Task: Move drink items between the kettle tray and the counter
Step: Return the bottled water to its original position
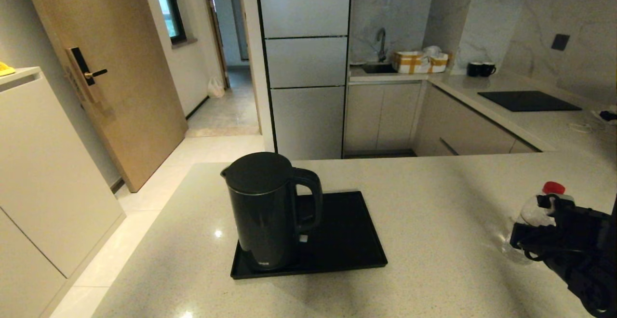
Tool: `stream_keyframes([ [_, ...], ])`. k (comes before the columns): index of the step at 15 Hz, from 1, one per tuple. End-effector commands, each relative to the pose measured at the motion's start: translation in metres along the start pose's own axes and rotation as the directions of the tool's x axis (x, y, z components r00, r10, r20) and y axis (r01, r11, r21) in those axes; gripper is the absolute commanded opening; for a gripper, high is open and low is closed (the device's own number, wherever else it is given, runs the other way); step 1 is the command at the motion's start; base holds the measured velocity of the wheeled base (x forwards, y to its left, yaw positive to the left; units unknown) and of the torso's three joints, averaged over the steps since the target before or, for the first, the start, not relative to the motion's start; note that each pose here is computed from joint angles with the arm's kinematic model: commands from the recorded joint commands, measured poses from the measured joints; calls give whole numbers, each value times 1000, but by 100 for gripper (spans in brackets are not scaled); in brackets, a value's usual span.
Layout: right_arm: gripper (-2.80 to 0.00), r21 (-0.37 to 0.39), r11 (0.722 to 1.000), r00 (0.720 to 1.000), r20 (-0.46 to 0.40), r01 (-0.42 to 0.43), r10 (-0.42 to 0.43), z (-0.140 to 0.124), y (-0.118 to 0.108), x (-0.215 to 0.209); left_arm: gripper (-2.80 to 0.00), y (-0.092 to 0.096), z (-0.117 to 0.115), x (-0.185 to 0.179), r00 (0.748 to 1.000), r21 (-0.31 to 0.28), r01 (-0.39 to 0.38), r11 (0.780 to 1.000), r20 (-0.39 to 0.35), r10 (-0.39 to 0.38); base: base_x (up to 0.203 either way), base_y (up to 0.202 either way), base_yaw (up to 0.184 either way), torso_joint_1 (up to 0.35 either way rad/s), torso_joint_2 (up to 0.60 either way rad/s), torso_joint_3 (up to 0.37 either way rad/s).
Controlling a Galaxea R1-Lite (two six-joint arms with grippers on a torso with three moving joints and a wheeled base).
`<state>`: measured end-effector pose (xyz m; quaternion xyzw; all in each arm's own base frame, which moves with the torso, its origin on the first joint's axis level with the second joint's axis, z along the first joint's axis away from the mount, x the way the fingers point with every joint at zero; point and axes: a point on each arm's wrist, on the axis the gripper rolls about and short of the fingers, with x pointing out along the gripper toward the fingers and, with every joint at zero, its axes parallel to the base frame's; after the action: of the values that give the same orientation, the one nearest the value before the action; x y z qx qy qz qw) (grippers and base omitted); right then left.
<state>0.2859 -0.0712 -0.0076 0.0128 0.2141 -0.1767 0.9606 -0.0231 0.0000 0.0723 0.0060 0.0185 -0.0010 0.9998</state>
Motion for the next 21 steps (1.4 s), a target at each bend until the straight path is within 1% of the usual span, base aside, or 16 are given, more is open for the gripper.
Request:
stream_keyframes([
  [1, -280, -6, 1000, 1000, 25, -17, 17, 5, 5, 0, -280, 0, 0, 0, 1000, 0, 0, 1000, 0, 0, 0, 0, 0, 0, 0, 0],
  [2, -280, -13, 1000, 998, 50, -23, 23, 12, 6, -4, -280, 0, 0, 0, 1000, 0, 0, 1000, 0, 0, 0, 0, 0, 0, 0, 0],
  [4, -280, -25, 999, 990, 132, -46, 49, 37, 14, -20, -280, 0, 0, 0, 1000, 0, 0, 1000, 0, 0, 0, 0, 0, 0, 0, 0],
  [7, -280, -36, 998, 989, 136, -57, 61, 41, 18, -24, -280, 0, 0, 0, 1000, 0, 0, 1000, 0, 0, 0, 0, 0, 0, 0, 0],
  [8, -280, -40, 998, 989, 132, -55, 60, 46, 25, -24, -280, 0, 0, 0, 1000, 0, 0, 1000, 0, 0, 0, 0, 0, 0, 0, 0],
  [9, -280, -60, 995, 987, 131, -83, 90, 60, 45, -29, -280, 0, 0, 0, 1000, 0, 0, 1000, 0, 0, 0, 0, 0, 0, 0, 0],
  [10, -280, -91, 986, 976, 151, -142, 155, 79, 75, -41, -280, 0, 0, 0, 1000, 0, 0, 1000, 0, 0, 0, 0, 0, 0, 0, 0],
  [11, -280, -140, 961, 952, 167, -237, 259, 93, 120, -58, -280, 0, 0, 0, 1000, 0, 0, 1000, 0, 0, 0, 0, 0, 0, 0, 0],
  [12, -280, -185, 929, 920, 175, -320, 351, 103, 162, -78, -280, 0, 0, 0, 1000, 0, 0, 1000, 0, 0, 0, 0, 0, 0, 0, 0],
  [13, -280, -214, 902, 890, 190, -375, 415, 113, 201, -94, -280, 0, 0, 0, 1000, 0, 0, 1000, 0, 0, 0, 0, 0, 0, 0, 0],
  [14, -280, -245, 879, 873, 177, -409, 455, 113, 233, -107, -280, 0, 0, 0, 1000, 0, 0, 1000, 0, 0, 0, 0, 0, 0, 0, 0],
  [15, -280, -275, 864, 871, 140, -422, 471, 101, 255, -110, -280, 0, 0, 0, 1000, 0, 0, 1000, 0, 0, 0, 0, 0, 0, 0, 0],
  [16, -280, -304, 847, 870, 102, -435, 483, 87, 273, -111, -280, 0, 0, 0, 1000, 0, 0, 1000, 0, 0, 0, 0, 0, 0, 0, 0],
  [17, -280, -318, 839, 870, 77, -441, 486, 75, 283, -108, -280, 0, 0, 0, 1000, 0, 0, 1000, 0, 0, 0, 0, 0, 0, 0, 0],
  [19, -280, -319, 838, 870, 70, -444, 487, 64, 291, -103, -280, 0, 0, 0, 1000, 0, 0, 1000, 0, 0, 0, 0, 0, 0, 0, 0],
  [21, -280, -315, 840, 878, 40, -443, 477, 38, 293, -88, -280, 0, 0, 0, 1000, 0, 0, 1000, 0, 0, 0, 0, 0, 0, 0, 0],
])
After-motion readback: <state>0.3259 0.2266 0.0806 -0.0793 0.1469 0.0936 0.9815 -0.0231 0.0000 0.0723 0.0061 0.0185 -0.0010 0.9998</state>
